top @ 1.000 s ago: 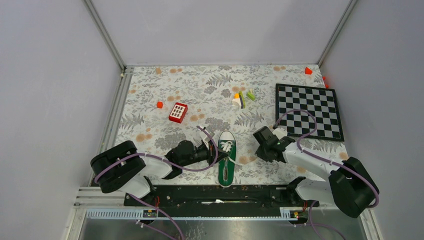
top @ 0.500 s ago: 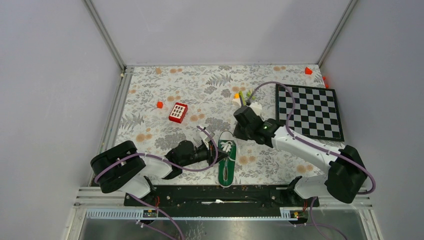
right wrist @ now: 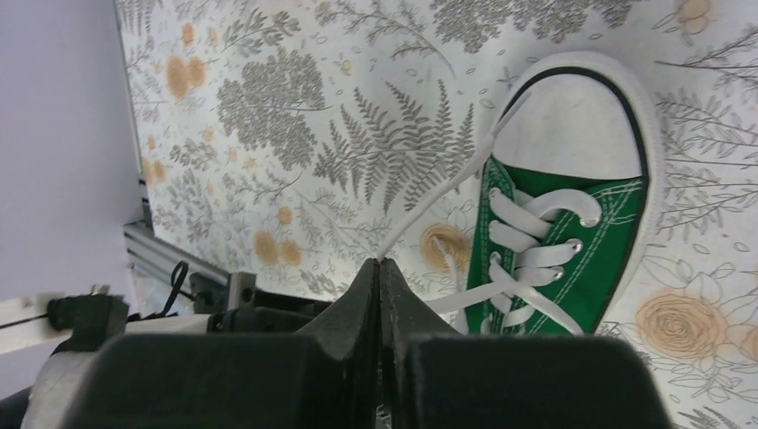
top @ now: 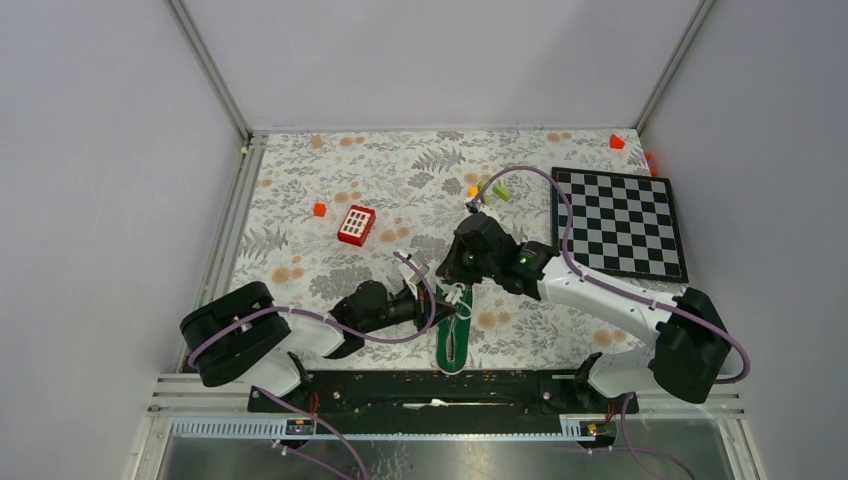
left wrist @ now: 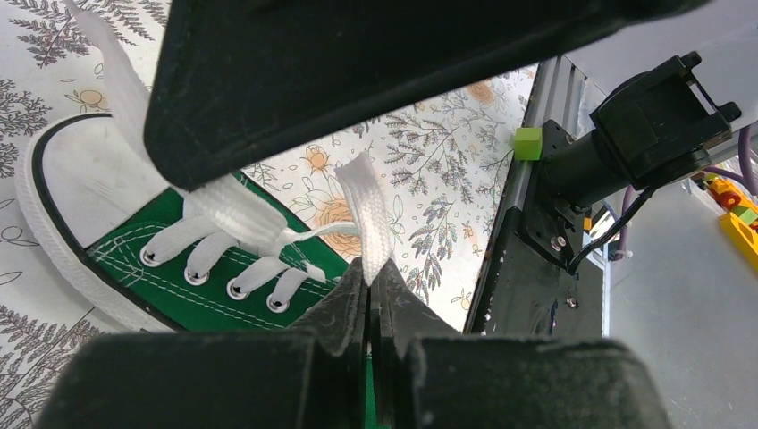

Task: Tie the shoes
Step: Wrap the shoelace around the shoelace.

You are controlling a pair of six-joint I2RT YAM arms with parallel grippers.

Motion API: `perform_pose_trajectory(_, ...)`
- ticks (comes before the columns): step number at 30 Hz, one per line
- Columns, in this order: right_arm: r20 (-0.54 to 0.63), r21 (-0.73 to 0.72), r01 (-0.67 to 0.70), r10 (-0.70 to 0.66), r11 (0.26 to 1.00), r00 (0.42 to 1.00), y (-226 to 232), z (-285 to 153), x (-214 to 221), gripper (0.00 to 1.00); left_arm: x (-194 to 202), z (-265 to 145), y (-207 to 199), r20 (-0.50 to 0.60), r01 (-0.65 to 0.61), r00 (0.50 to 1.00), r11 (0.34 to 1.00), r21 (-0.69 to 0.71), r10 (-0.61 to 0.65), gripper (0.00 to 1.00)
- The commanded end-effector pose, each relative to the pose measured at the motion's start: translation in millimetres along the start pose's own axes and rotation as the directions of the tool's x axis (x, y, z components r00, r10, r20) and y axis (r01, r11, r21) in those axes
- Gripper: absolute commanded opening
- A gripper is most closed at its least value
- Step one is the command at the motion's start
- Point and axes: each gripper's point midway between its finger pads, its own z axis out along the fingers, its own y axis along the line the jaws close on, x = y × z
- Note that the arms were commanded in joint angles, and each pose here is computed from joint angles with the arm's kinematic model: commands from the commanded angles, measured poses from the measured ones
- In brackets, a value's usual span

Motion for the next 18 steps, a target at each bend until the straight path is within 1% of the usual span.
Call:
perform_pose_trajectory(1, -0.009, -0.146, -0.024, 0.023, 0.989, 1.000, 34.7, -17.2, -2.1, 0.00, -13.8, 0.6, -15.0, 0.057, -0.025, 0.998, 0.997, 0.073, 0.021, 0.00)
perform_pose_trajectory(7, -0.007, -0.179, -0.048, 0.048, 0.983, 0.999, 33.8, -32.1, 4.3, 0.00, -13.2, 1.2, -12.9, 0.058, -0.026, 0.998, 0.998, 0.065, 0.022, 0.00)
perform_pose_trajectory(14, -0.031, -0.182, -0.088, 0.084, 0.979, 0.996, 15.4, -48.0, 24.4, 0.00, -12.5, 2.8, -10.6, 0.061, -0.020, 0.998, 0.998, 0.057, 0.016, 0.00)
perform_pose_trajectory(18, -0.053, -0.174, -0.084, 0.076, 0.981, 0.996, 6.7, -53.9, 37.5, 0.00, -13.1, 5.4, -9.7, 0.067, -0.006, 0.998, 0.998, 0.055, 0.002, 0.00)
